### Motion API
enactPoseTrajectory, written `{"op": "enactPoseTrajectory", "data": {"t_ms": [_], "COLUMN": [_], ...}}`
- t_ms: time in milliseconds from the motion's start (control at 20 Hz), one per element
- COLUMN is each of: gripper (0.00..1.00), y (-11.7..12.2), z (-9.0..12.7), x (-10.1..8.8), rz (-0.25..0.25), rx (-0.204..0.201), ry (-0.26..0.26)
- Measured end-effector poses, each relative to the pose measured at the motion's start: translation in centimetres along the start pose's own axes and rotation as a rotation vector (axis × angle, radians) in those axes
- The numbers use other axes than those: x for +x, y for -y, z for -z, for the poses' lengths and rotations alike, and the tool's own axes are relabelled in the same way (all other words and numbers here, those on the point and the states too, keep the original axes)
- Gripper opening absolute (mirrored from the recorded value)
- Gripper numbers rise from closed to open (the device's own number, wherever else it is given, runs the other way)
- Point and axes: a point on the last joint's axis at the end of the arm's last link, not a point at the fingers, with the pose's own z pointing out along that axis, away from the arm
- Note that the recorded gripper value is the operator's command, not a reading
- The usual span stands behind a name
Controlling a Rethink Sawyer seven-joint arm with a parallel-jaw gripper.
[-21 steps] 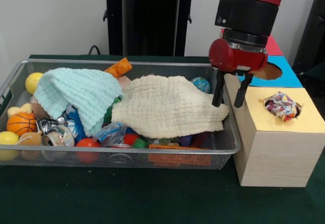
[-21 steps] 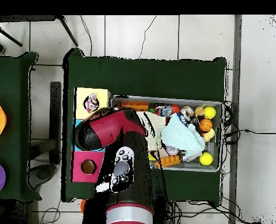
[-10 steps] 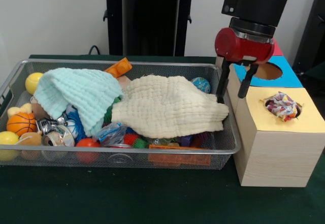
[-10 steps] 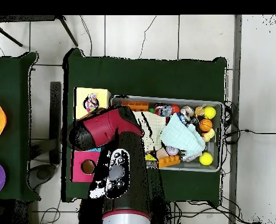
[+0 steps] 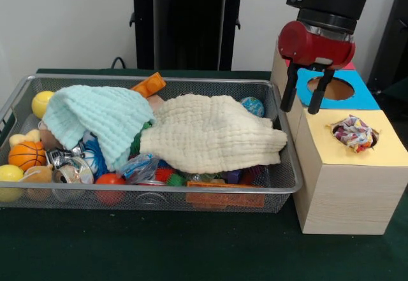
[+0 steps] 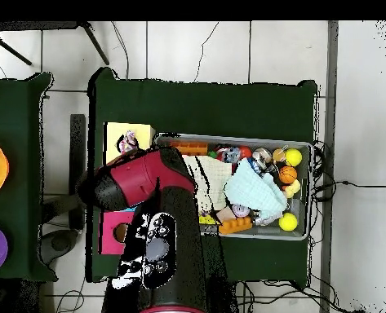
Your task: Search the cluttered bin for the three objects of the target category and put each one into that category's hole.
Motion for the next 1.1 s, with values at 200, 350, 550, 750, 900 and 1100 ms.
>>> {"op": "enactPoseTrajectory", "data": {"t_ms": [200, 350, 550, 750, 900, 1100], "gripper": [1.00, 1.00, 1.00, 1.00, 1.00, 1.00], "y": [0.2, 0.1, 0.0, -0.1, -0.4, -1.5], "z": [0.6, 0.8, 1.0, 1.0, 1.0, 1.1], "x": [-0.5, -1.3, -2.6, -3.4, -3.6, -3.7], "rz": [-0.005, -0.019, -0.061, -0.092, -0.098, -0.091], "rx": [-0.005, -0.026, -0.078, -0.120, -0.136, -0.161], "ry": [0.012, 0.029, 0.050, 0.063, 0.065, 0.067]}}
